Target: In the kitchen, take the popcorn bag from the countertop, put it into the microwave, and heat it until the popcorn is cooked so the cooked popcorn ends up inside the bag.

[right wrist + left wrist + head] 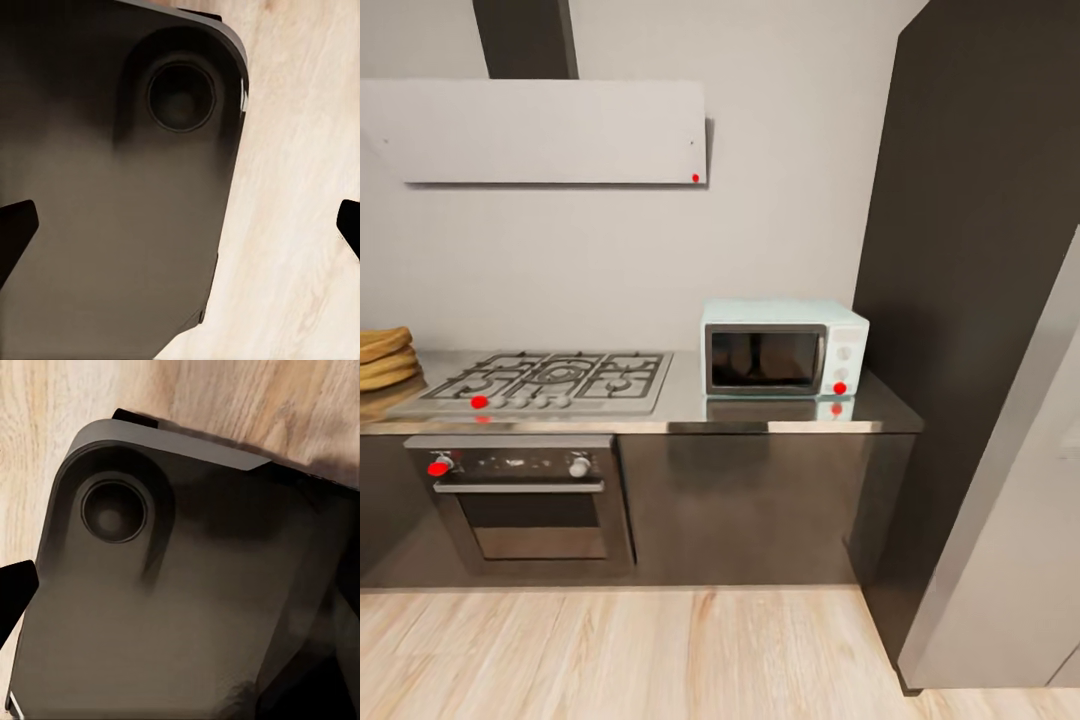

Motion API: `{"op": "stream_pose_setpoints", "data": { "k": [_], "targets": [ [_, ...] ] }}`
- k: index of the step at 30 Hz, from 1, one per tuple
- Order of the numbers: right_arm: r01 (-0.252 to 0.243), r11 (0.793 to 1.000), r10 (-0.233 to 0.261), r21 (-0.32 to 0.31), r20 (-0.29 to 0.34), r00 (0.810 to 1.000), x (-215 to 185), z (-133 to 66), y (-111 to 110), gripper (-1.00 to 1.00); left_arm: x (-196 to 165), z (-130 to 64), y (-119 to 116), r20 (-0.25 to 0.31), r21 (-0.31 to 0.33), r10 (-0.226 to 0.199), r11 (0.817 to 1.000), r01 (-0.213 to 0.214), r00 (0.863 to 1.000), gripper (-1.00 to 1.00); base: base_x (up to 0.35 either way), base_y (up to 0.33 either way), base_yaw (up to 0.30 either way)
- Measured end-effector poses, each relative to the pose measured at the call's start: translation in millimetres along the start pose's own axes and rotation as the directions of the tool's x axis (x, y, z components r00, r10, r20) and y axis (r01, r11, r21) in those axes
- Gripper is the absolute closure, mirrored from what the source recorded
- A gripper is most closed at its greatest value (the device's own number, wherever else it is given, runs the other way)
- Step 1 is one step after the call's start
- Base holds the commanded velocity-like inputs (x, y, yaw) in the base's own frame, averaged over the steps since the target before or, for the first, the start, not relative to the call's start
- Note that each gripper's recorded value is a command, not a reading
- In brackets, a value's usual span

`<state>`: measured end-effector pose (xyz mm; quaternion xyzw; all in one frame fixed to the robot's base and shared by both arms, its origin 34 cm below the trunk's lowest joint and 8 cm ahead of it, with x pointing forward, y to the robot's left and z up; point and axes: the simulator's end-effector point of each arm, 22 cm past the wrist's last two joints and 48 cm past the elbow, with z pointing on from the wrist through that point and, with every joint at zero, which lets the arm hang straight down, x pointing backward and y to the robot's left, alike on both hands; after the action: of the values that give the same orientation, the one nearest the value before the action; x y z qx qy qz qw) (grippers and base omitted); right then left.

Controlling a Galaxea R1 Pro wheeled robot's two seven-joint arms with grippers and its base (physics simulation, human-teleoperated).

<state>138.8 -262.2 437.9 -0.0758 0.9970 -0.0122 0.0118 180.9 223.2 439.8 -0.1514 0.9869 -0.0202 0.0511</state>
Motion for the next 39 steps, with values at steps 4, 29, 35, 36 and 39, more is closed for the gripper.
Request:
{"op": "stream_pose_setpoints", "data": {
  "k": [4, 29, 35, 36, 39],
  "targets": [
    [0.000, 1.000, 0.000, 0.002, -0.001, 1.000, 0.3, 0.0, -1.1, -1.00, 0.0, 0.0, -0.1, 0.000, 0.000, 0.000, 1.000, 0.000, 1.000, -1.00, 0.305, -0.041, 0.000],
    [-0.007, 1.000, 0.007, -0.011, 0.017, 1.000, -7.4, 0.2, 4.9, -1.00, -1.6, 0.1, 0.4, 0.008, -0.003, -0.012, 1.000, 0.012, 1.000, -1.00, 0.096, -0.040, 0.000],
    [-0.020, 0.999, 0.006, 0.040, 0.309, 0.951, -207.0, -41.1, -19.6, -1.00, 0.2, 0.0, -6.3, 0.007, 0.006, -0.013, 1.000, 0.013, 1.000, -1.00, 0.000, 0.000, 0.000],
    [-0.032, 0.998, 0.011, 0.051, 0.355, 0.935, -243.8, -61.6, -27.1, -1.00, 0.3, 0.0, -6.6, 0.007, 0.006, -0.014, 1.000, 0.014, 1.000, -1.00, 0.000, 0.000, 0.000],
    [-0.058, 0.995, 0.013, 0.077, 0.489, 0.872, -325.5, -126.4, -44.5, -1.00, 0.4, 0.0, -6.8, 0.007, 0.006, -0.013, 1.000, 0.013, 1.000, -1.00, 0.000, 0.000, 0.000]
  ]
}}
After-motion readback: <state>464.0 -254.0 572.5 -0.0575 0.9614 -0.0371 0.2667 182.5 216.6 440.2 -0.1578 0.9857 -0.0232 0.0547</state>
